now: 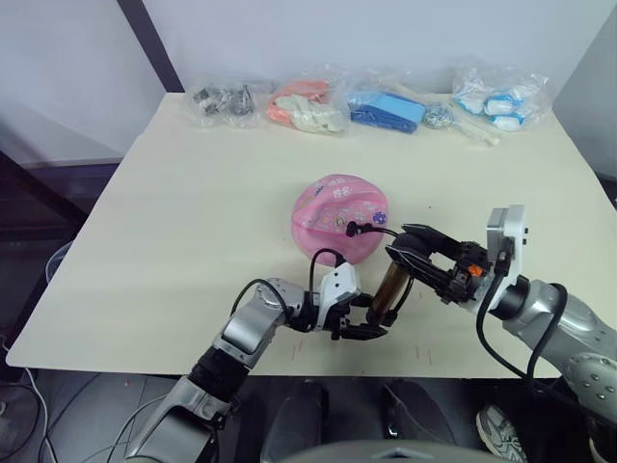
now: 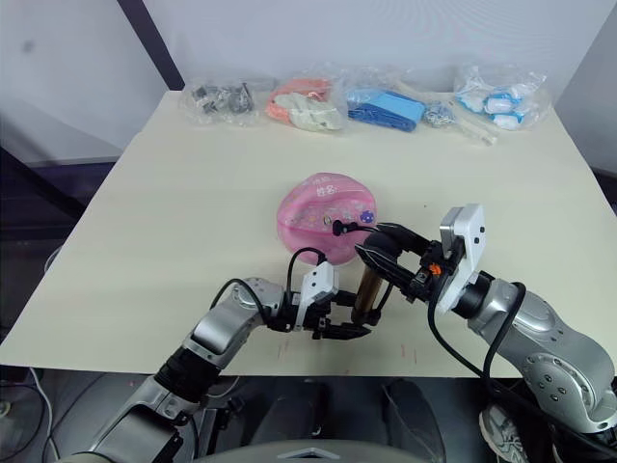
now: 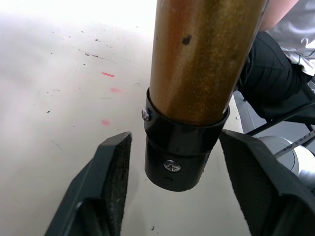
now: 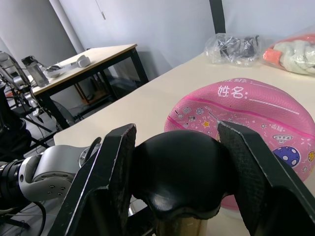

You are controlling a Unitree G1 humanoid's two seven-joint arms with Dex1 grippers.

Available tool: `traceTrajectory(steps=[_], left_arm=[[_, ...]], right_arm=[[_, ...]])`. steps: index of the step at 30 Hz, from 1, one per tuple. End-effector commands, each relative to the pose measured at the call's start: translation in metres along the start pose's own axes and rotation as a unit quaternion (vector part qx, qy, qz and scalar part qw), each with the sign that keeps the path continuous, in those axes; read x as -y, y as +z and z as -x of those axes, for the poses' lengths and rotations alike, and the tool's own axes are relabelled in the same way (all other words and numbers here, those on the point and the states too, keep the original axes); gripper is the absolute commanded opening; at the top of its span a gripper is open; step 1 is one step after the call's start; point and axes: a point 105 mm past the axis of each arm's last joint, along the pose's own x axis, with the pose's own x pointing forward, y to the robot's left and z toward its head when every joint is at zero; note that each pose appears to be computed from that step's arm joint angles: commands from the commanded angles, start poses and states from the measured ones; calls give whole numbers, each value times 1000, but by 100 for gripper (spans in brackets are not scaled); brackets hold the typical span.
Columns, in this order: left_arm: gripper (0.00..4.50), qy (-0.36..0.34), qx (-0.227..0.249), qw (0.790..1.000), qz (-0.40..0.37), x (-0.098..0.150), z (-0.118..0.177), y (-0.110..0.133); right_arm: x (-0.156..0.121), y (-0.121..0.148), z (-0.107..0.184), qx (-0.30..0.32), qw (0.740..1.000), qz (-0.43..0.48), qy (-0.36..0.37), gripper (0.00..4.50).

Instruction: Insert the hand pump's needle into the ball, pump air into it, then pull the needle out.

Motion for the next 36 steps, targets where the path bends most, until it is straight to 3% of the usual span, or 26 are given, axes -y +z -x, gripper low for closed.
traceTrajectory(steps=[1, 2, 6, 14, 27, 36], left_arm=[[297, 2, 16, 1000, -12, -1, 1, 7], [297, 3, 17, 1000, -12, -1, 1, 7], [112, 4, 19, 1000, -11, -1, 0, 7], [110, 13, 27, 999, -26, -3, -9, 8], [110, 53, 55, 994, -77, -9, -60, 18], [110, 70, 39, 993, -91, -19, -73, 8]], right_arm=[[-10, 11, 0, 15, 1000, 20, 19, 230], [-10, 11, 0, 14, 1000, 21, 19, 230], [-10, 10, 0, 12, 1000, 21, 20, 230], [-12, 13, 3, -5, 997, 60, 39, 230], [1, -4, 29, -55, 983, 166, 57, 230], [10, -14, 41, -52, 980, 183, 50, 230]])
